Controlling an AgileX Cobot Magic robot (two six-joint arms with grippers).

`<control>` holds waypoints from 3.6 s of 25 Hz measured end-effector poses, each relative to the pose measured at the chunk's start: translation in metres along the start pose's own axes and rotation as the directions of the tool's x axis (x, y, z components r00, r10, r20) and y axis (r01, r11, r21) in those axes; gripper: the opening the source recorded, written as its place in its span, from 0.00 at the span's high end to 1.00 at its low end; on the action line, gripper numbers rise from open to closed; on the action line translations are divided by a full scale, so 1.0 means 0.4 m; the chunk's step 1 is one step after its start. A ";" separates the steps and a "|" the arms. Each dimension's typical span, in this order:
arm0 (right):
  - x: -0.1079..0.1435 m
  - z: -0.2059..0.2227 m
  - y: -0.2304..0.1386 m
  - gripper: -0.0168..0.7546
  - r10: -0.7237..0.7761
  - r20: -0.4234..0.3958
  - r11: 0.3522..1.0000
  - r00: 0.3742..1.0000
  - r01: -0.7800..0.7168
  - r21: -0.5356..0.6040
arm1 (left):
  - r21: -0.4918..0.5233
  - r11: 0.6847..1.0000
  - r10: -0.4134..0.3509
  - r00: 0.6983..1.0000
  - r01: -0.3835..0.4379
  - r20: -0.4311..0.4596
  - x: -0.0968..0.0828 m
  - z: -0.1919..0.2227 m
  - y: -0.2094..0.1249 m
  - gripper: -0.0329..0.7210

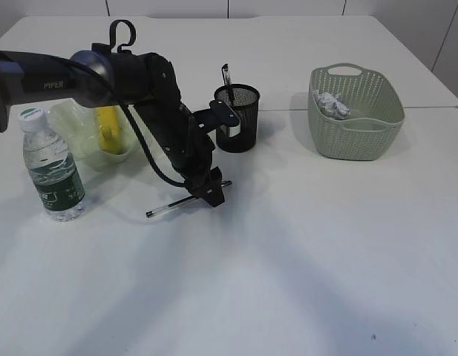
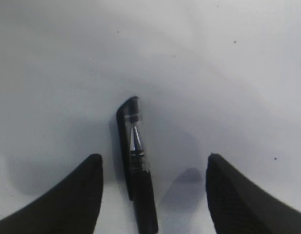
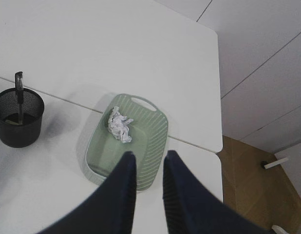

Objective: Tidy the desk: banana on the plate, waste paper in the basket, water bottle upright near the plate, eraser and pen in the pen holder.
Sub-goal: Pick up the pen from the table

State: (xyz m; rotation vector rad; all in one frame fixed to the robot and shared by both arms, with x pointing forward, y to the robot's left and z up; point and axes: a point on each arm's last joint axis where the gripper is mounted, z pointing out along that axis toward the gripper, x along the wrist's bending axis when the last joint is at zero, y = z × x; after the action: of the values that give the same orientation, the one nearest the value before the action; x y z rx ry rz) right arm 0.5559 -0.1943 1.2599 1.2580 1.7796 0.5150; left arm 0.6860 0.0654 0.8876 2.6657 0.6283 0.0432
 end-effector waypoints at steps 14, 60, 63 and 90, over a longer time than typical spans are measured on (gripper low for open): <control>0.000 0.000 0.000 0.79 0.000 0.001 1.000 1.000 0.000 0.000 | 0.027 1.000 -0.004 1.000 0.004 -0.003 0.001 -0.001 -0.005 0.33; 0.000 0.000 -0.001 0.79 0.000 0.002 1.000 1.000 0.000 0.006 | 0.064 0.998 0.009 1.000 -0.008 -0.019 0.004 -0.006 -0.012 0.88; 0.000 0.000 -0.001 0.79 0.000 0.002 1.000 1.000 0.000 0.006 | 0.059 0.998 0.009 1.000 -0.008 -0.025 0.005 -0.006 -0.011 0.90; 0.000 0.000 0.000 0.79 0.000 0.001 1.000 1.000 0.000 0.002 | -0.240 0.964 -0.120 0.993 0.116 0.001 -0.011 -0.063 0.076 0.90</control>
State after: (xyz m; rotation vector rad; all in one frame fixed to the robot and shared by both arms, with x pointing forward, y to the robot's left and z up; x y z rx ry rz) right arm 0.5558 -0.1944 1.2598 1.2590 1.7796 0.5122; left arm 0.6919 0.0481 0.9229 2.3930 0.7358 0.0981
